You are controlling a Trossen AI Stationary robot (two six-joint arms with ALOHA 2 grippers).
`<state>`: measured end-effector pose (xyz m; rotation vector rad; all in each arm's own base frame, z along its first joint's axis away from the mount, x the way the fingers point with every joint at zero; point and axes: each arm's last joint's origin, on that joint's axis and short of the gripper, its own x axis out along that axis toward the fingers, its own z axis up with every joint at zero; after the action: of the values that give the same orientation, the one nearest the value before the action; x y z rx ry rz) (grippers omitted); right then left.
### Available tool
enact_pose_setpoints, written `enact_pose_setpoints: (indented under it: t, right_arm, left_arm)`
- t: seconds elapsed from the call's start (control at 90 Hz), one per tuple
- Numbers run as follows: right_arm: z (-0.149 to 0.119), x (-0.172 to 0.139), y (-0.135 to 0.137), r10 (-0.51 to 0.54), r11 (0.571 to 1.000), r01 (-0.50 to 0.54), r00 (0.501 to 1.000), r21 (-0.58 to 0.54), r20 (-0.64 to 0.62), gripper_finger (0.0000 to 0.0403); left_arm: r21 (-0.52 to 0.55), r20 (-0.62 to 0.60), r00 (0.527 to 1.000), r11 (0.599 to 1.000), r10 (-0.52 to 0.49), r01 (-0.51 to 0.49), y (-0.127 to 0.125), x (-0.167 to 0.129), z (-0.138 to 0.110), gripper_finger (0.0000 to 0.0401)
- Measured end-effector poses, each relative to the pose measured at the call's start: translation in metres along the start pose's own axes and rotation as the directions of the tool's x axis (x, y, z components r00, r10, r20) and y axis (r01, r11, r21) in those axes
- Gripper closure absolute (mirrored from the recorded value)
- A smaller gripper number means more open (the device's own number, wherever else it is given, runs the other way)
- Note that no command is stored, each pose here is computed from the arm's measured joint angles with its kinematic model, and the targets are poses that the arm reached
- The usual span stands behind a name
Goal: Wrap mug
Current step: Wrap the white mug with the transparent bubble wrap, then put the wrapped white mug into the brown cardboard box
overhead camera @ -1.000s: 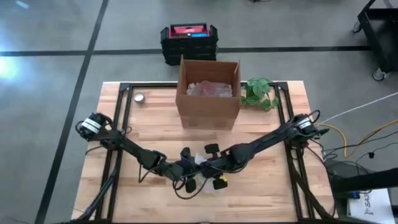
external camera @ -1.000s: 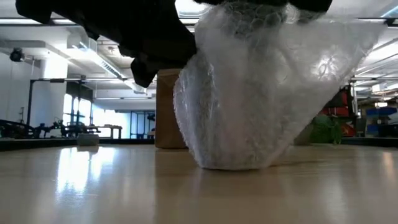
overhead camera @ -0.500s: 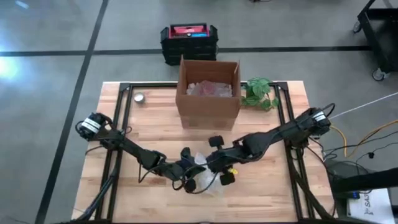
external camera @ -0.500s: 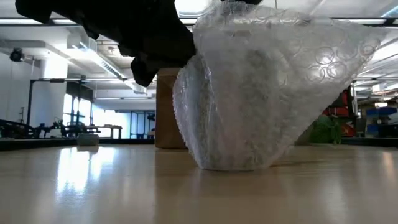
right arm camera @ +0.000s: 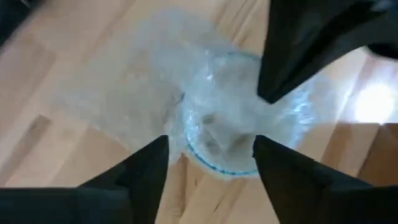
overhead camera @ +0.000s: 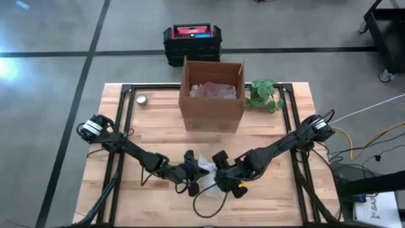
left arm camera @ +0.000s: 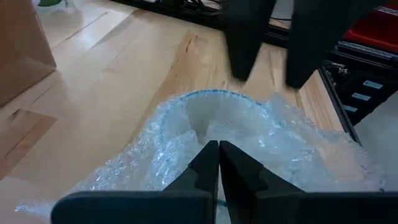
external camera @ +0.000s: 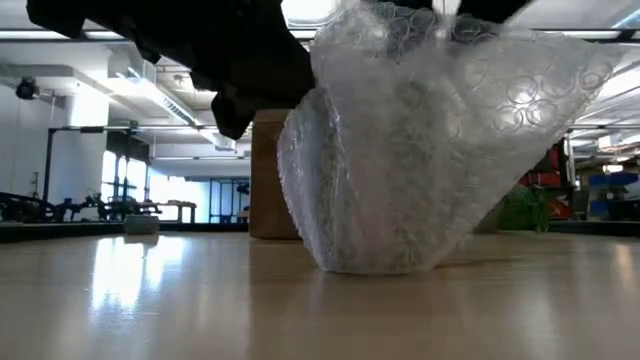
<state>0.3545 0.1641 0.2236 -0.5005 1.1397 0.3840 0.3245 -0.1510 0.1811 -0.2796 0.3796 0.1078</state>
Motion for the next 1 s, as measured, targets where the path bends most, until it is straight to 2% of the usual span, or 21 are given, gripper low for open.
enact_pose_setpoints:
  t: [0.144,0.444,0.6,0.722,0.844,1.0]
  right_arm:
    - [0.000,0.017,0.003,0.006,0.999,-0.008,0.999,-0.042,-0.034,0.0175]
    - [0.002,0.042,0.006,0.006,0.997,-0.009,0.999,-0.075,-0.047,0.0230]
    - [0.003,0.051,0.007,0.004,0.996,-0.009,0.999,-0.093,-0.050,0.0272]
    - [0.004,0.053,0.007,0.004,0.994,-0.009,0.999,-0.112,-0.045,0.0326]
    - [0.004,0.052,0.006,0.011,0.997,-0.014,0.999,-0.080,-0.043,0.0379]
    - [0.003,0.048,0.004,0.001,0.999,-0.003,0.999,-0.038,-0.045,0.0390]
  left_arm:
    - [-0.004,0.001,1.000,1.000,-0.001,0.001,0.000,0.000,0.000,0.0401]
    - [-0.006,0.004,1.000,1.000,-0.002,0.002,0.000,0.000,0.000,0.0401]
    - [-0.007,0.006,1.000,1.000,-0.003,0.003,0.000,0.000,0.001,0.0401]
    - [-0.012,0.011,1.000,1.000,-0.006,0.006,-0.001,-0.001,0.002,0.0401]
    - [-0.025,0.029,0.999,1.000,-0.016,0.017,-0.002,-0.006,0.009,0.0401]
    - [-0.046,0.055,0.997,0.998,-0.046,0.049,-0.005,-0.018,0.021,0.0401]
